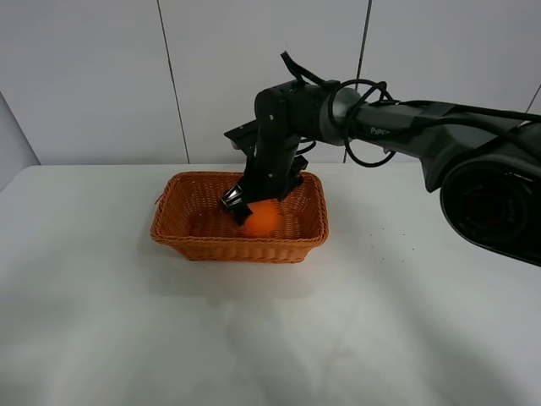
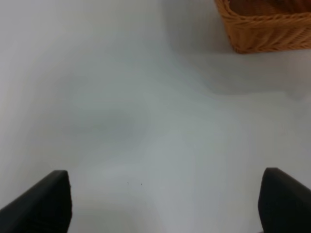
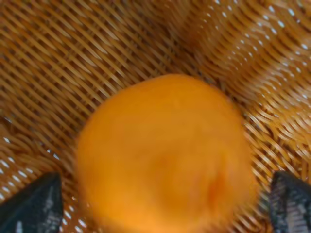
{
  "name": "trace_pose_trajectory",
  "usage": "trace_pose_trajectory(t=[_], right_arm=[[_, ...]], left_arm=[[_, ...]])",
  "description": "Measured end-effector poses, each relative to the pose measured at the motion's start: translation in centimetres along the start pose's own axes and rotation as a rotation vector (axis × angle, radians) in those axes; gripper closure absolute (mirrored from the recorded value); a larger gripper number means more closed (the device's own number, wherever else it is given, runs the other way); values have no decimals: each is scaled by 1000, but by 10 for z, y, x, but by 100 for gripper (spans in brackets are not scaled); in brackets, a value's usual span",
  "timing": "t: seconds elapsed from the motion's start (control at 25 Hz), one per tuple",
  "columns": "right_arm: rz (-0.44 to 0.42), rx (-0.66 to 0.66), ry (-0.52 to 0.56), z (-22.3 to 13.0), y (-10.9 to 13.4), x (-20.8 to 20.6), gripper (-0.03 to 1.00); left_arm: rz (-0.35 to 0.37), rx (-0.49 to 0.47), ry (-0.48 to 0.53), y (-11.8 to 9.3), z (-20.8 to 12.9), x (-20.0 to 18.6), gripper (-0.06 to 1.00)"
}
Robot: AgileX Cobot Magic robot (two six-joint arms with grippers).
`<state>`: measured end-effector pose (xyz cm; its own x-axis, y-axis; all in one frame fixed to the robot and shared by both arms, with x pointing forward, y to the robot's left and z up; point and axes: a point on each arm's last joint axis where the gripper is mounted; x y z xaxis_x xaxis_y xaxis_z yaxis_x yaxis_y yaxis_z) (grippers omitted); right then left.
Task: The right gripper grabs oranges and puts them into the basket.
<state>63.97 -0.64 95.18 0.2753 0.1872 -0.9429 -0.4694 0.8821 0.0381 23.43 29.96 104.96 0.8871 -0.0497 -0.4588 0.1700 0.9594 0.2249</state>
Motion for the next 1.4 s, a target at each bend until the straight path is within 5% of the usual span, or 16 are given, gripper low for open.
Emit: trace_pose_trajectory(t=[0.24, 0.52, 0.72, 1.12, 1.28, 1.4], right_arm=[[-6, -9, 25, 9, 1, -40, 29], [9, 27, -157, 39, -12, -112, 29], [-40, 134, -150, 41, -70, -114, 29], [-174, 456, -162, 14, -238, -129, 29], [-167, 532, -168, 3, -268, -134, 29], [-163, 538, -177, 2, -269, -139, 29]], left_arm=[[0, 0, 0, 0, 0, 0, 6], [0, 0, 0, 0, 0, 0, 6], [0, 0, 0, 0, 0, 0, 6], [0, 0, 0, 0, 0, 0, 6], [0, 0, 0, 0, 0, 0, 6], [0, 0, 0, 0, 0, 0, 6]])
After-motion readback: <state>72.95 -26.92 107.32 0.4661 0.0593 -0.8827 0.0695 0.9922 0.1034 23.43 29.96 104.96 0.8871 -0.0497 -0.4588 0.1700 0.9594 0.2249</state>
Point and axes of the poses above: a point on each arm's last joint axis where the gripper is mounted, x pointing out along that axis toward the gripper, y along the wrist's bending axis when the last joint is at zero, z = x × y, and after that the axes turned 10 degrees about x, right-handed
